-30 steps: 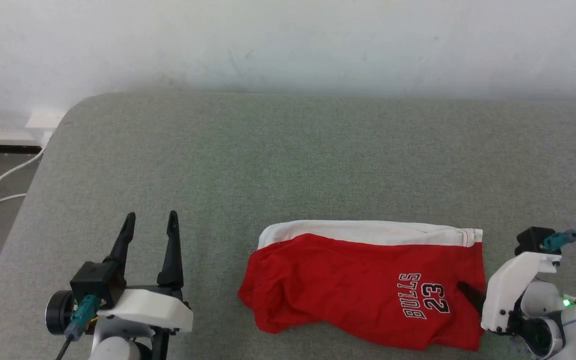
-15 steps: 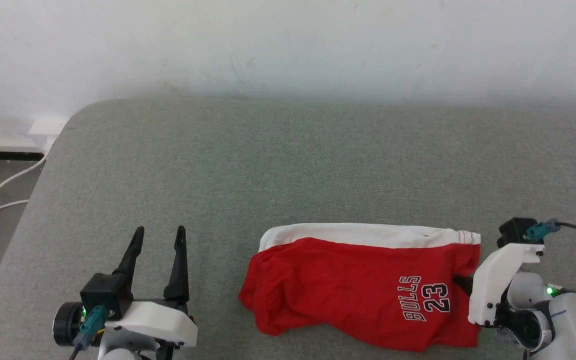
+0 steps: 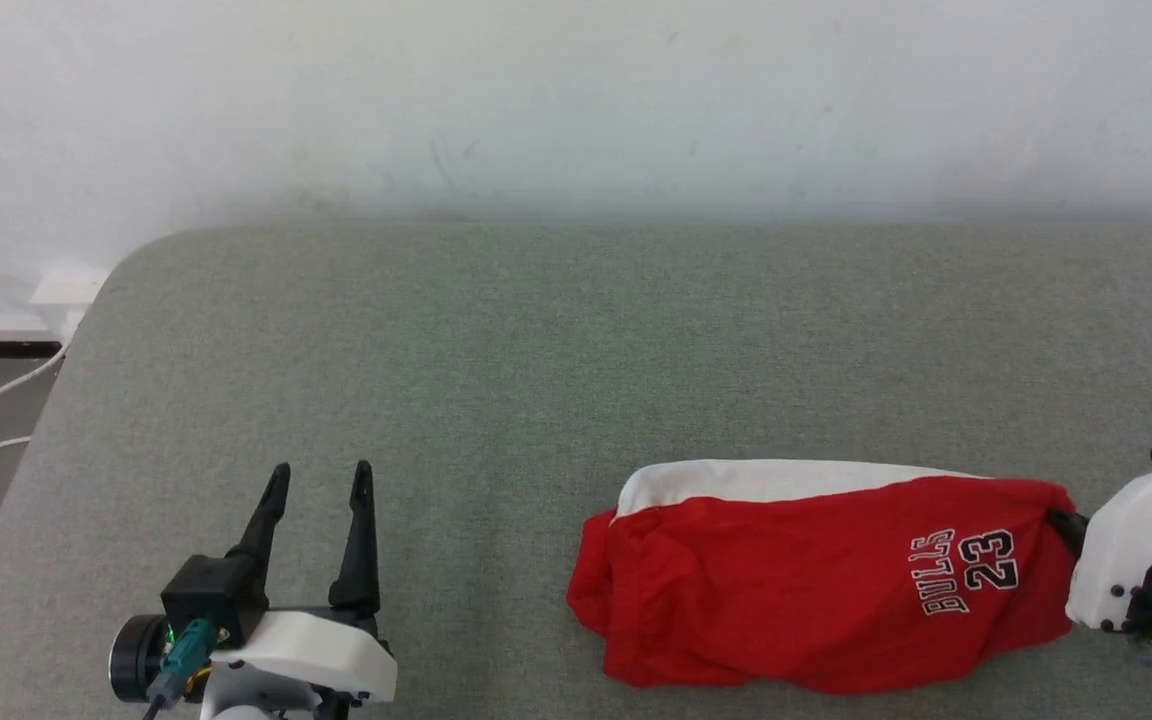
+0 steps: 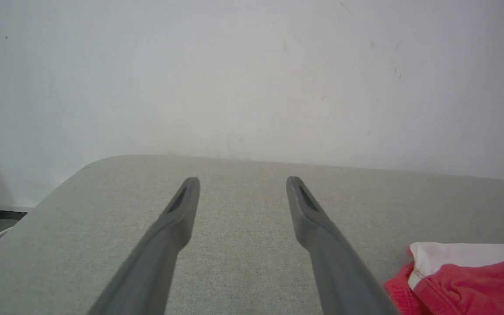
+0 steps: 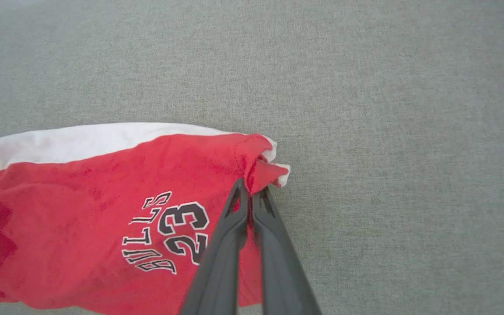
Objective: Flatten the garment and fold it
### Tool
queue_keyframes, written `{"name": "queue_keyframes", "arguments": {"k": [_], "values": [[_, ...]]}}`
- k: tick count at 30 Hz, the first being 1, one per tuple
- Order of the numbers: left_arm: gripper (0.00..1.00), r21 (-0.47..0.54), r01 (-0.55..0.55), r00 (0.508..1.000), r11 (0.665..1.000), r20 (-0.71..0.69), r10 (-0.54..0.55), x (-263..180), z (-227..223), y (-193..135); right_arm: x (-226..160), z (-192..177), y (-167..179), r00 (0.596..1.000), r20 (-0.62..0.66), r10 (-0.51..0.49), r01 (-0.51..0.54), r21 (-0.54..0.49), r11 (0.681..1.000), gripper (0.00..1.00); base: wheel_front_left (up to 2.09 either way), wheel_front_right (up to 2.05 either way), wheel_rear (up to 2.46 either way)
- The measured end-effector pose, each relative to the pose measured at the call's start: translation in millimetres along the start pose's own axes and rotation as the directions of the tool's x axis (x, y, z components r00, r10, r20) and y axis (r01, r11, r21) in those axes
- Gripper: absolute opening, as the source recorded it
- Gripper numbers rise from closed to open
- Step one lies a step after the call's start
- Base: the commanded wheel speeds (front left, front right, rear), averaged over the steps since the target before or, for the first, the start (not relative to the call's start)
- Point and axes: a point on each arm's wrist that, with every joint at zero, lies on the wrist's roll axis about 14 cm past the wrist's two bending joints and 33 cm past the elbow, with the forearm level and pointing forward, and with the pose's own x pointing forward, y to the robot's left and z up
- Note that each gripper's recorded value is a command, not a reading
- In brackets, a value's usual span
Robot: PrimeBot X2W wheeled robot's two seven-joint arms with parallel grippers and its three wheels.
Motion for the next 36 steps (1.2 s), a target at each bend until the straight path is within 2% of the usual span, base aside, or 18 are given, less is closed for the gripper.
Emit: {"name": "queue_keyframes", "arguments": {"k": [3, 6, 11, 17, 24, 25, 26, 27, 30, 34, 36], "values": [[1.00, -0.004, 0.007, 1.000, 1.000, 0.000, -0.007, 0, 0, -3, -6, 10, 14, 0.999, 0.027, 0.036, -0.036, -0.007, 0.999, 0.00, 0.00, 0.00, 0.00], [1.00, -0.006, 0.013, 1.000, 1.000, -0.001, -0.013, 0, -1, -5, -9, 12, 59, 0.986, 0.027, 0.163, -0.163, -0.012, 0.987, 0.00, 0.00, 0.00, 0.00], [1.00, -0.010, 0.021, 1.000, 1.000, -0.006, -0.022, -1, -2, -6, -16, 12, 137, 0.928, 0.030, 0.371, -0.370, -0.042, 0.928, 0.00, 0.00, 0.00, 0.00], [1.00, -0.016, 0.021, 1.000, 1.000, -0.018, -0.021, -5, -6, -6, -18, -18, 216, 0.828, -0.047, 0.559, -0.560, -0.038, 0.827, 0.00, 0.00, 0.00, 0.00], [1.00, -0.016, 0.000, 1.000, 1.000, -0.030, 0.000, -6, -9, 1, -4, -56, 253, 0.773, -0.146, 0.618, -0.628, -0.039, 0.777, 0.00, 0.00, 0.00, 0.00], [1.00, -0.017, -0.003, 0.999, 1.000, -0.036, 0.003, -6, -11, 1, -2, -56, 258, 0.768, -0.139, 0.625, -0.635, -0.050, 0.771, 0.18, 0.00, 0.00, 0.00], [1.00, -0.017, -0.006, 0.999, 1.000, -0.042, 0.006, -6, -13, 2, 0, -53, 262, 0.767, -0.130, 0.628, -0.639, -0.071, 0.766, 0.77, 0.00, 0.00, 0.00], [1.00, -0.018, -0.009, 0.999, 1.000, -0.048, 0.008, -5, -15, 2, 2, -51, 266, 0.763, -0.130, 0.633, -0.644, -0.085, 0.760, 1.00, 0.00, 0.00, 0.00], [1.00, -0.021, -0.013, 0.998, 1.000, -0.058, 0.011, -4, -19, 2, 2, -52, 279, 0.749, -0.149, 0.646, -0.663, -0.147, 0.734, 1.00, 0.00, 0.00, 0.00], [1.00, -0.026, -0.007, 0.998, 1.000, -0.059, 0.005, -2, -19, -1, 0, -55, 279, 0.754, -0.194, 0.628, -0.653, -0.324, 0.684, 1.00, 0.00, 0.00, 0.00], [1.00, -0.027, -0.004, 0.998, 1.000, -0.056, 0.002, -1, -19, -2, -1, -52, 270, 0.770, -0.207, 0.603, -0.623, -0.445, 0.643, 1.00, 0.00, 0.00, 0.00]]}}
